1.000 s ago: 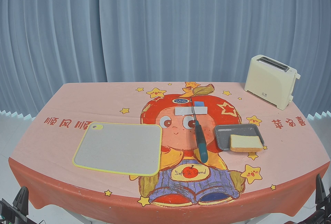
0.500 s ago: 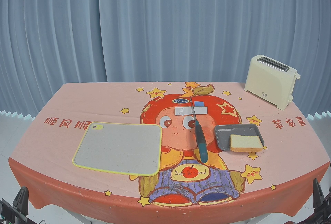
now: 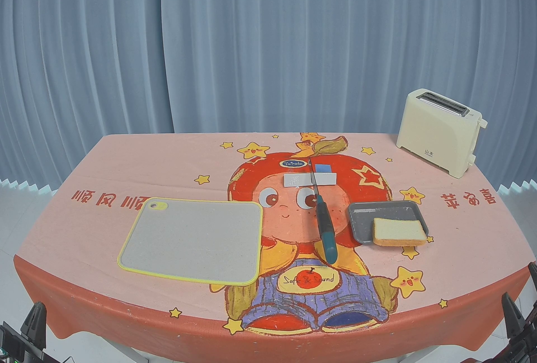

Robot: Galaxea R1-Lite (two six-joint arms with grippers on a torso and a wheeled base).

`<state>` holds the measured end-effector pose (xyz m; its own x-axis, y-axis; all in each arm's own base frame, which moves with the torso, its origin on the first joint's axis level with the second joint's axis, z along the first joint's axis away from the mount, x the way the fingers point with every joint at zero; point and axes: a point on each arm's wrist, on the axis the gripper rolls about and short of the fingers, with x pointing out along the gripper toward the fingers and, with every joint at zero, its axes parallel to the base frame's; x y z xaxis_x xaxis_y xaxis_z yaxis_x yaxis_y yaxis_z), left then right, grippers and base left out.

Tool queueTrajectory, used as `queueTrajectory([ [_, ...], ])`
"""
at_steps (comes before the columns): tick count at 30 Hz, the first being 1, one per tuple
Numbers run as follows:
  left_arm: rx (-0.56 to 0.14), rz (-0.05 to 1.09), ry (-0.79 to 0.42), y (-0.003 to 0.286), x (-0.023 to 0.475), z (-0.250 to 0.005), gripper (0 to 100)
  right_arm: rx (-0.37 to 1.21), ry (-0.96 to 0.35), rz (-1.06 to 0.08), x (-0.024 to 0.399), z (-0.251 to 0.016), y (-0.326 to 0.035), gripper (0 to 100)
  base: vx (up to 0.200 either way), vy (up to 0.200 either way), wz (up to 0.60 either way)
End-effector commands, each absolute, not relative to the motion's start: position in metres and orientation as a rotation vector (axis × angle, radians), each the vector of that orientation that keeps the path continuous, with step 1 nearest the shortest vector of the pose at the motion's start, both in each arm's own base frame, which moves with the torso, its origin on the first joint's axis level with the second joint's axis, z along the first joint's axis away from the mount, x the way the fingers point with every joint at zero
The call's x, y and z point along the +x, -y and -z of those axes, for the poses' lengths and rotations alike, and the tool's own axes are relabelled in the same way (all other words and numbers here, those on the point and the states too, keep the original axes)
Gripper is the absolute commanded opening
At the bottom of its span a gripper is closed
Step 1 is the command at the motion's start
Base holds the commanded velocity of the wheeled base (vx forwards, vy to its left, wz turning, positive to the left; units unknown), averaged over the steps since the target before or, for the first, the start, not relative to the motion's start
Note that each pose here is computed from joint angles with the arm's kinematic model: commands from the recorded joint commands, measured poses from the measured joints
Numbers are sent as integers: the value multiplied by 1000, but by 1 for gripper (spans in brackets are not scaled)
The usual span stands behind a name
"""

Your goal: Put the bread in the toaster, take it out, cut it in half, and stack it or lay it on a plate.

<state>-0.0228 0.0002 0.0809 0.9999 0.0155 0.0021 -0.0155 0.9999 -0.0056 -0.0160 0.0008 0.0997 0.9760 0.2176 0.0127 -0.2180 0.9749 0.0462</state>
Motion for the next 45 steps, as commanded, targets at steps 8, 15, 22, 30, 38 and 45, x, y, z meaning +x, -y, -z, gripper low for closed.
queueTrajectory([
  [8, -6, -15, -17, 0, -21, -76, 0, 36, -87, -235, -4, -111, -3, 100, 0, 0, 0],
  [15, -6, -15, -17, 0, -21, -76, 0, 45, -155, -364, 5, -119, -7, 100, 0, 0, 0],
  [22, -6, -15, -17, 0, -21, -76, 0, -8, -222, -463, 19, -128, -10, 100, 0, 0, 0],
  [30, -6, -15, -17, 0, -21, -76, 0, 1, -325, -509, 42, -138, -13, 100, 0, 0, 0],
  [38, -6, -17, -17, 0, -21, -76, 0, -20, -407, -609, 66, -148, -23, 100, 0, 0, 0],
  [45, -6, -17, -17, 0, -21, -76, 0, -17, -520, -627, 73, -133, -26, 100, 0, 0, 0],
])
